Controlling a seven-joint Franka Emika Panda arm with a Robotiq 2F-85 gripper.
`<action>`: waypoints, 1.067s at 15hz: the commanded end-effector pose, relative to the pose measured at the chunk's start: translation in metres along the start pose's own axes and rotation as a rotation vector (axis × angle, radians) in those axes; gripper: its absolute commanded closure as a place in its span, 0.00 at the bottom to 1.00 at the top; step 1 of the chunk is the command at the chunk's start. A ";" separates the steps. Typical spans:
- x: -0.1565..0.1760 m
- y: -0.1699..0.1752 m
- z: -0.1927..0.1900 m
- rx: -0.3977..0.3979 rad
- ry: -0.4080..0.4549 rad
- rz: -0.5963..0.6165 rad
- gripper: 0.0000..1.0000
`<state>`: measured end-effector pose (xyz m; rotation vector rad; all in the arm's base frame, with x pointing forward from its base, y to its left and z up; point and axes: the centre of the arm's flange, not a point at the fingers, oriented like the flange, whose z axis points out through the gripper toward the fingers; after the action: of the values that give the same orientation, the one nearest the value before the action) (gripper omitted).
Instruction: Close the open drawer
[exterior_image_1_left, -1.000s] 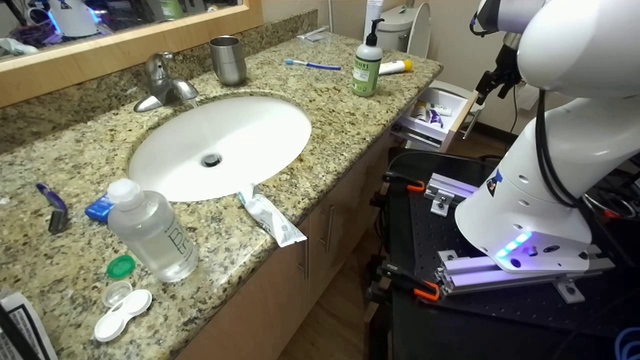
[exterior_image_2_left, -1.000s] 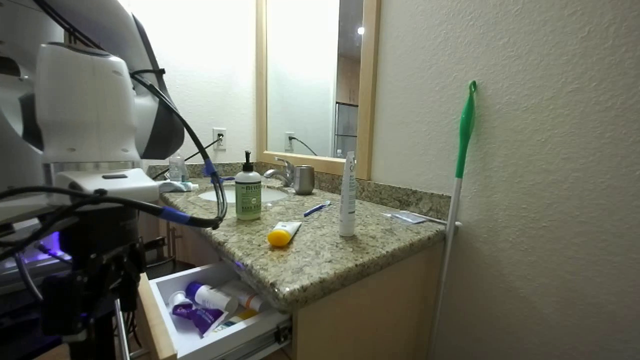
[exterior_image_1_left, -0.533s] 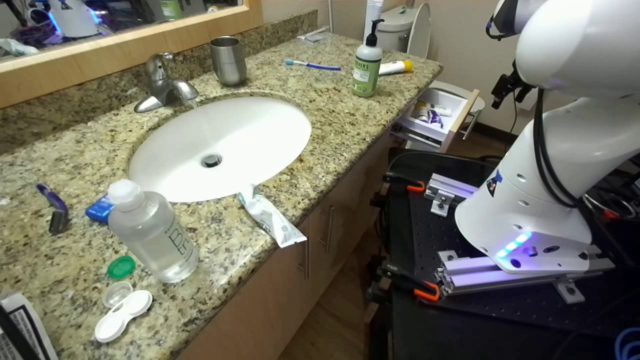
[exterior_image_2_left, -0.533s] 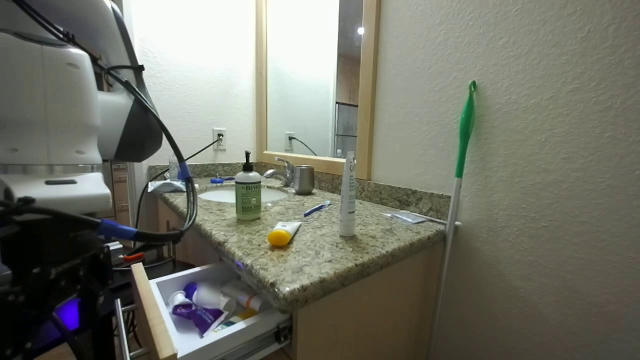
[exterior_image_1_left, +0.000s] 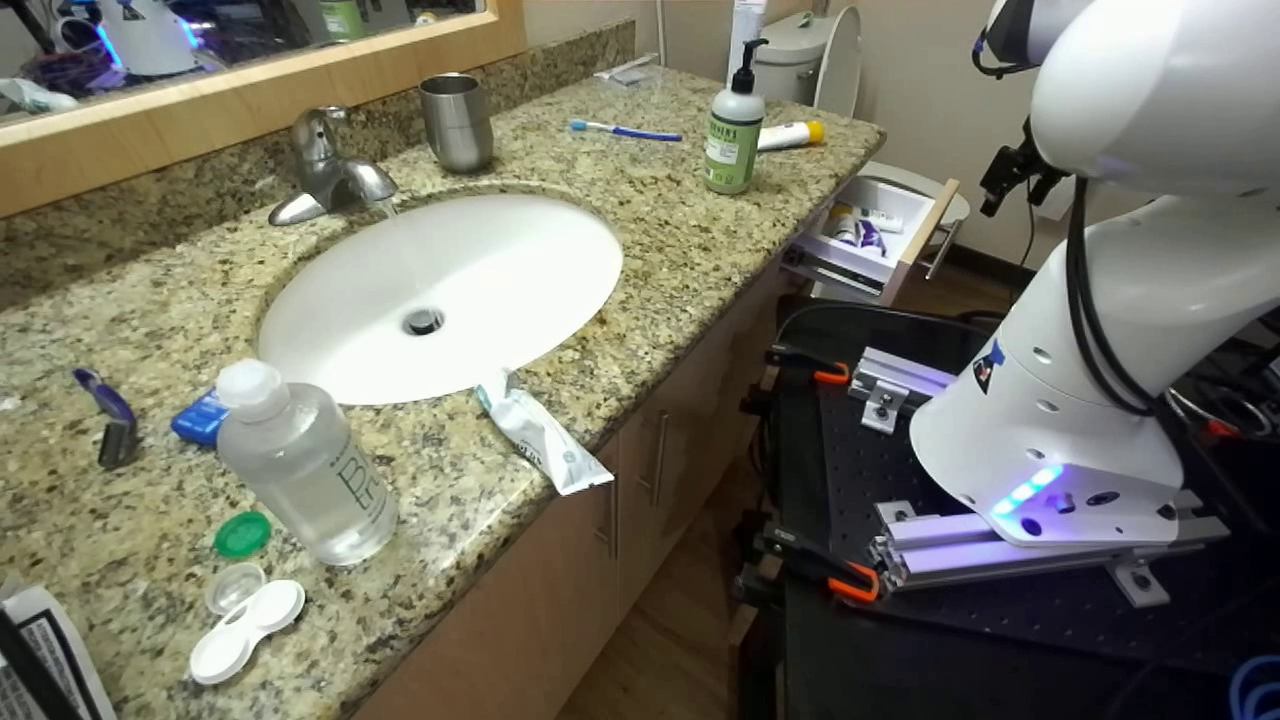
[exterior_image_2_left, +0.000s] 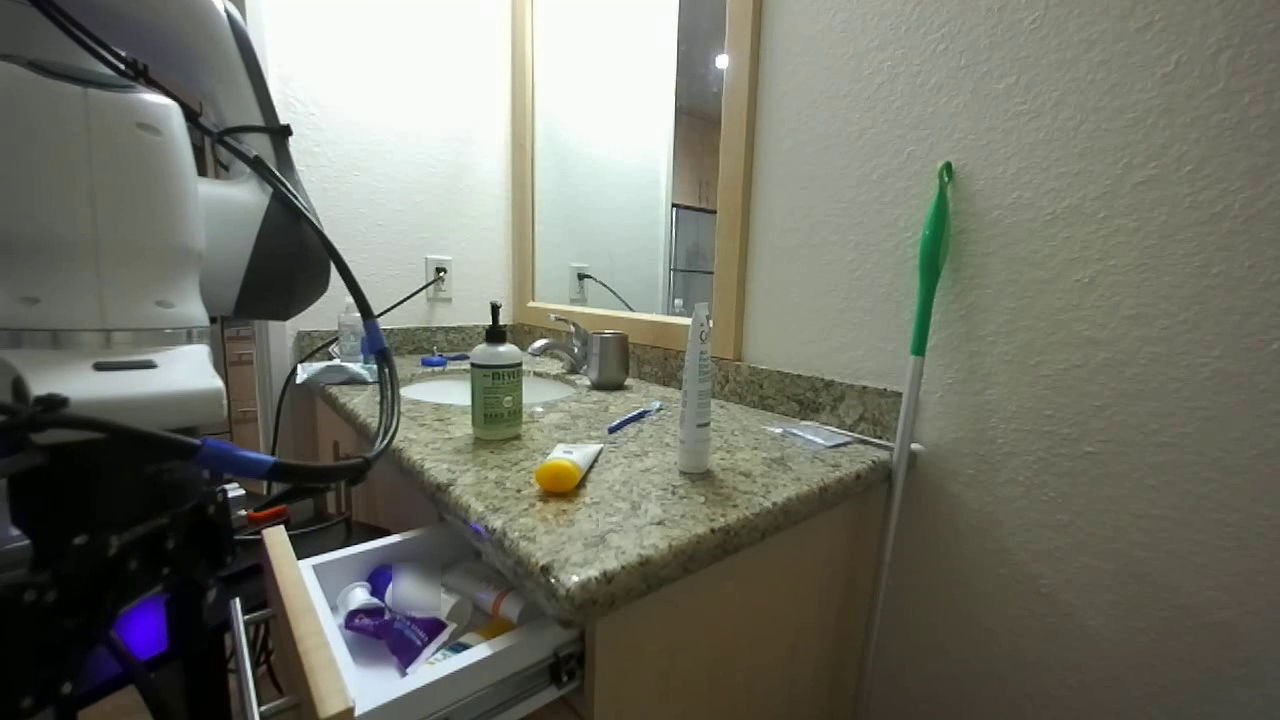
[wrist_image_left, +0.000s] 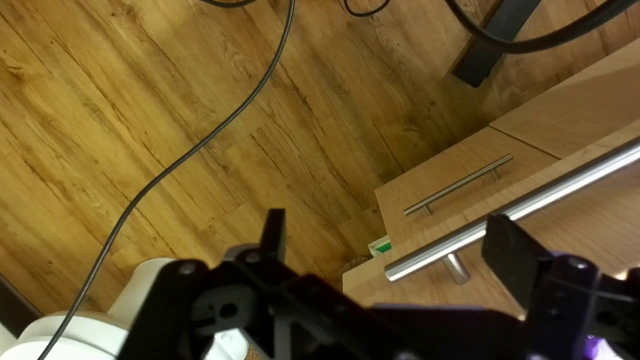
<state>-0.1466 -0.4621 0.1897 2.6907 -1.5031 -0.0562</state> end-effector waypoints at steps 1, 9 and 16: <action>0.021 -0.051 0.014 0.015 0.053 0.014 0.00; 0.093 -0.131 0.059 0.002 0.091 0.069 0.00; 0.046 -0.107 0.026 0.031 0.266 -0.087 0.00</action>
<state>-0.0067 -0.4681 0.1487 2.6751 -1.3700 0.1113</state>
